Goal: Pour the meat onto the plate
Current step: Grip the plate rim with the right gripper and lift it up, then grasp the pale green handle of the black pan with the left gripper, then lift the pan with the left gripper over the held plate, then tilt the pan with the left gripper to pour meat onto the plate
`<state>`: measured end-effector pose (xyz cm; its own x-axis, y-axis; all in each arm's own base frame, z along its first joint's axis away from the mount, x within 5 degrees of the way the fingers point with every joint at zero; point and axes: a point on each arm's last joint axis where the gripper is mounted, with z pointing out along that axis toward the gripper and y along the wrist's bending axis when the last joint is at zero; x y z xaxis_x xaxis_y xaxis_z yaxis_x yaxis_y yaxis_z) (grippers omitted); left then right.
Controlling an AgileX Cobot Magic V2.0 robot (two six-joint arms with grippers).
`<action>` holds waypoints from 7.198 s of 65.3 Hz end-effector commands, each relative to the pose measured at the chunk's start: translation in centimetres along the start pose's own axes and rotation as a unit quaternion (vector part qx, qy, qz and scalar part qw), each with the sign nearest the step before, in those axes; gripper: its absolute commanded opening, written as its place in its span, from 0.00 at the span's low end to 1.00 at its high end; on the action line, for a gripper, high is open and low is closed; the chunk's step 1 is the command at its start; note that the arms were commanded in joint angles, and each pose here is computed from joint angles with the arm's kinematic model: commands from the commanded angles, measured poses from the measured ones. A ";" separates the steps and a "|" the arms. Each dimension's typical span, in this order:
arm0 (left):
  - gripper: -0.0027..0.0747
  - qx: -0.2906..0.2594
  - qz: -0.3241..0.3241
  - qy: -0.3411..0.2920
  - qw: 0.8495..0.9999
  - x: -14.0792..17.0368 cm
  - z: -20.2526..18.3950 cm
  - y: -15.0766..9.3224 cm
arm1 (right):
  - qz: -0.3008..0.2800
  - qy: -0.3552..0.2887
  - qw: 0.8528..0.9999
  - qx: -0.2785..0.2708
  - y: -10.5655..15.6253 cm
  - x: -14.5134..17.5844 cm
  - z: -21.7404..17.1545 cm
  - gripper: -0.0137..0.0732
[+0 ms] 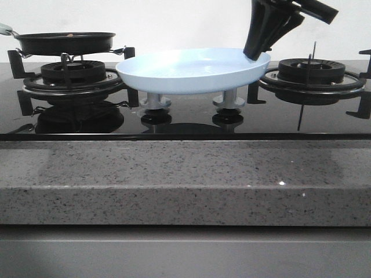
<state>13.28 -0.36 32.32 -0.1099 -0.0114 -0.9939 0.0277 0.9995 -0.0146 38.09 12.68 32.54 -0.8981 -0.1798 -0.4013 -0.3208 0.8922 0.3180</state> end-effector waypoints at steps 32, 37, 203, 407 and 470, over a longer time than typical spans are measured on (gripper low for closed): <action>0.67 -0.002 -0.027 -0.059 0.998 -2.0 -0.1 0.1 | -0.014 -0.064 0.998 -0.016 1.5 -0.5 -3.3 0.09; 0.67 0.002 -0.058 -0.048 0.997 -2.1 0.0 0.0 | -0.014 -0.064 0.998 -0.016 1.5 -0.5 -3.3 0.09; 0.66 0.178 -0.492 0.165 0.836 -3.9 29.2 8.7 | -0.014 -0.063 0.998 -0.016 1.5 -0.5 -3.3 0.09; 0.01 0.359 0.294 -0.091 0.881 -18.8 6.6 -19.9 | -0.014 -0.063 0.998 -0.016 1.5 -0.5 -3.3 0.09; 0.01 0.319 -0.047 0.000 0.947 -20.4 9.3 -12.7 | -0.014 -0.063 0.998 -0.016 1.5 -0.5 -3.3 0.09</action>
<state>24.51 -15.74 48.81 -0.1819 0.1469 -0.9723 0.6660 0.7459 -0.0118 38.24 12.71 32.54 -0.8904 -0.1781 -0.4189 -0.3265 0.8912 0.3151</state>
